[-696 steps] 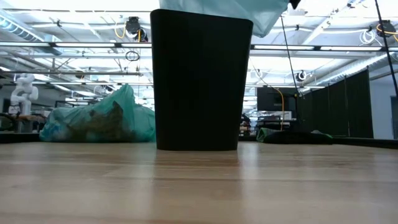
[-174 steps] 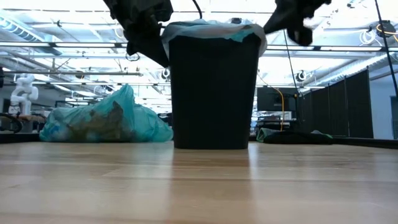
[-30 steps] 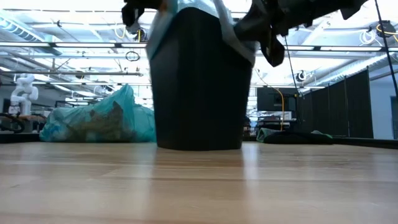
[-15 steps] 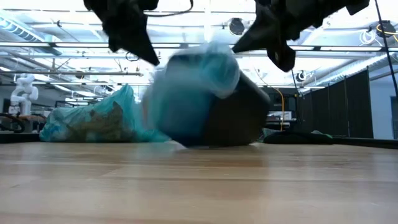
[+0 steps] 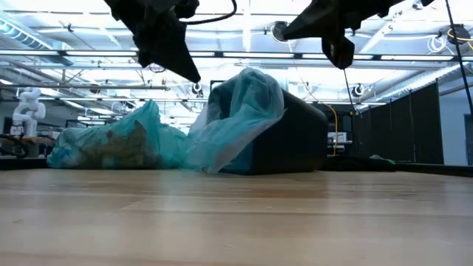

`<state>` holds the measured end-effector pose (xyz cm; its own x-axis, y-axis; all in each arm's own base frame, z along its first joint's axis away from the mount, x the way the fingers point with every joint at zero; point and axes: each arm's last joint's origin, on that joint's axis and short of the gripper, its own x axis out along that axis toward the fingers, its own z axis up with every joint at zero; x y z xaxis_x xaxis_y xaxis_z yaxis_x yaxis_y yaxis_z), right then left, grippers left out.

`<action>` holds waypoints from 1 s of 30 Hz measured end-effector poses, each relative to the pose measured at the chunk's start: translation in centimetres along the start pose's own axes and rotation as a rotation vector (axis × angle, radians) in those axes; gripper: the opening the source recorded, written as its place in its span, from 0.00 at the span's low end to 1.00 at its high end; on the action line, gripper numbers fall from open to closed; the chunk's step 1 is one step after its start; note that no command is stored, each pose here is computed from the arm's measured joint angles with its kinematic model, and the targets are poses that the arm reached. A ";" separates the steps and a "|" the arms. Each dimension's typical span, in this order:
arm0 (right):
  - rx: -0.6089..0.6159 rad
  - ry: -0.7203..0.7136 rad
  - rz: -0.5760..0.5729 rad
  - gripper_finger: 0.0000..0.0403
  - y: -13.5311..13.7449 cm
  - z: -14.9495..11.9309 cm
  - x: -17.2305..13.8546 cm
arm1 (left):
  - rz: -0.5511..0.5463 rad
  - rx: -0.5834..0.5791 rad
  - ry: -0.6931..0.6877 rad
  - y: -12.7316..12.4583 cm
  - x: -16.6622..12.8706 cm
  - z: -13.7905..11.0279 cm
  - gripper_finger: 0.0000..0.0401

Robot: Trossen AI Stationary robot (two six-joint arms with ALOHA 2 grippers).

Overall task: Place trash/remove bag and relplace
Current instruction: Put the new blue trash bag in the black trash bin

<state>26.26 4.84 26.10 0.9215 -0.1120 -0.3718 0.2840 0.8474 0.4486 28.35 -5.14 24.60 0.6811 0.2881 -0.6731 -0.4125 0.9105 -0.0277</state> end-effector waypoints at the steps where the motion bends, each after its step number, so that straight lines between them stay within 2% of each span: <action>1: -0.002 -0.007 0.004 0.00 0.0 0.1 -0.2 | -0.002 -0.002 -0.004 0.0 0.0 0.1 0.00; 4: -0.009 -0.049 -0.014 0.00 -0.2 0.9 -1.1 | -0.002 -0.005 -0.003 0.0 0.0 0.0 0.00; 6: 0.000 -0.072 -0.089 0.00 -1.3 1.8 -2.1 | -0.006 -0.012 -0.026 0.0 -0.2 0.5 0.00; 10: 0.069 -0.080 -0.268 0.00 -5.7 4.2 -4.2 | 0.023 0.016 -0.090 1.1 0.1 2.0 0.00; 16: 0.180 -0.090 -0.343 0.00 -12.6 7.5 -5.9 | 0.055 -0.002 -0.091 6.0 2.9 4.2 0.00; 20: 0.242 -0.060 -0.381 0.00 -16.3 8.2 -5.7 | -0.003 -0.004 -0.080 9.2 5.0 5.1 0.00; 24: 0.279 -0.039 -0.375 0.00 -18.9 8.4 -4.4 | -0.077 -0.019 -0.047 10.9 8.1 4.8 0.00; 27: 0.305 -0.014 -0.367 0.00 -20.1 8.1 -3.0 | -0.138 -0.038 -0.115 11.6 9.5 5.4 0.00; 30: 0.327 0.013 -0.361 0.00 -21.0 7.8 -1.8 | -0.141 -0.047 -0.168 12.2 9.6 6.4 0.00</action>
<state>20.76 -16.80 23.70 0.7459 -0.3607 -0.5599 0.6553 0.5474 0.5204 33.79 10.65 22.52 0.8237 0.2081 -0.5274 -0.3312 0.9316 -0.1497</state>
